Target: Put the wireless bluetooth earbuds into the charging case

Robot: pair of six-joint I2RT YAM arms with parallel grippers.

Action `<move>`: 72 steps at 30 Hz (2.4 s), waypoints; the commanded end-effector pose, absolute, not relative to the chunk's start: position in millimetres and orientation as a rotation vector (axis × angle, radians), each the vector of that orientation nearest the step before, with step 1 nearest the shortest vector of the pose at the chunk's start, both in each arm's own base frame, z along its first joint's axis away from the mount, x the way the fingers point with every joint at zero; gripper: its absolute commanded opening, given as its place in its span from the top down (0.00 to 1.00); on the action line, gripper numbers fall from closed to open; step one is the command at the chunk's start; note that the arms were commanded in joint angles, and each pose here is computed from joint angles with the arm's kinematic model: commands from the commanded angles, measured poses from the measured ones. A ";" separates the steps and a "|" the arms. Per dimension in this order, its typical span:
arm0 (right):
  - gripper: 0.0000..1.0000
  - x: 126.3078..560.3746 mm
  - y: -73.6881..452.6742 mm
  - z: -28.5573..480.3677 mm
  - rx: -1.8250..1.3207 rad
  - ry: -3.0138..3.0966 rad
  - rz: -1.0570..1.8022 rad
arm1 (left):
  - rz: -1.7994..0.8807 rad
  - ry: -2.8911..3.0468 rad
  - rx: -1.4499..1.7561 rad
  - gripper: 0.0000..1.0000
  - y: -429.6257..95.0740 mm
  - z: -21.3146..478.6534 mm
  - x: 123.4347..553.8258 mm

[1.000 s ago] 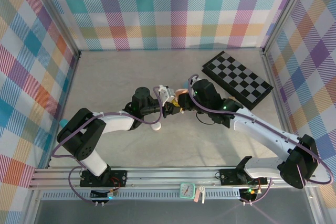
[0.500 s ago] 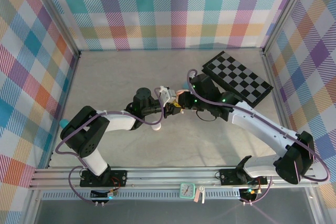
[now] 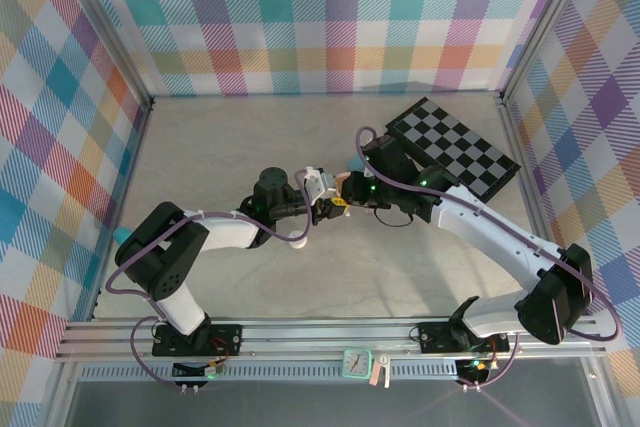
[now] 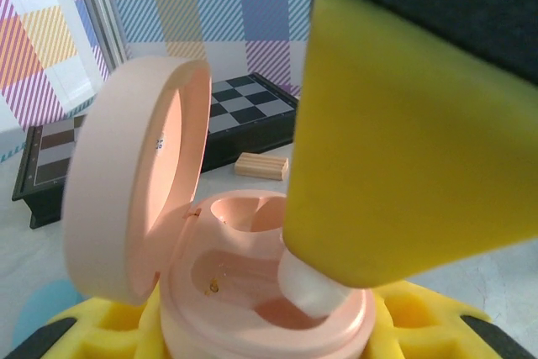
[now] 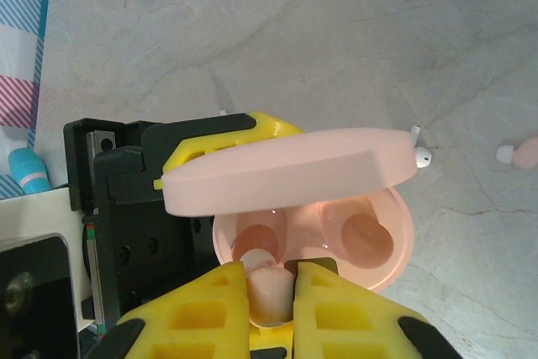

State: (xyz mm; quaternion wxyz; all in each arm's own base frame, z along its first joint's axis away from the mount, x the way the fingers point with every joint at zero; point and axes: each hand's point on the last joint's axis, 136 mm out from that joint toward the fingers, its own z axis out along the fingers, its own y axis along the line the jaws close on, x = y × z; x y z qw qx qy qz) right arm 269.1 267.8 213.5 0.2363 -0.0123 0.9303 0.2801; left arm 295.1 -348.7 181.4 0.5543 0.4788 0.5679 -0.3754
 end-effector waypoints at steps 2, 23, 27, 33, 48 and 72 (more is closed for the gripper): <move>0.86 268.5 268.1 216.1 -0.015 2.585 0.776 | -0.867 1.232 1.180 0.66 -350.7 194.2 284.9; 0.69 274.0 264.7 224.1 -0.006 2.596 0.761 | -0.867 1.221 1.210 0.65 -350.7 191.3 280.6; 0.65 275.8 264.5 226.2 -0.007 2.592 0.762 | -0.872 1.220 1.209 0.65 -351.1 191.4 280.6; 0.64 275.4 264.5 230.2 -0.020 2.584 0.764 | -0.876 1.221 1.206 0.65 -351.9 190.6 280.6; 0.54 248.9 211.1 246.8 -0.119 2.343 0.706 | -0.882 1.261 1.102 0.65 -329.3 196.0 292.5; 0.63 328.3 190.9 81.4 0.498 2.538 0.936 | -0.905 1.289 1.052 0.65 -303.6 207.7 272.6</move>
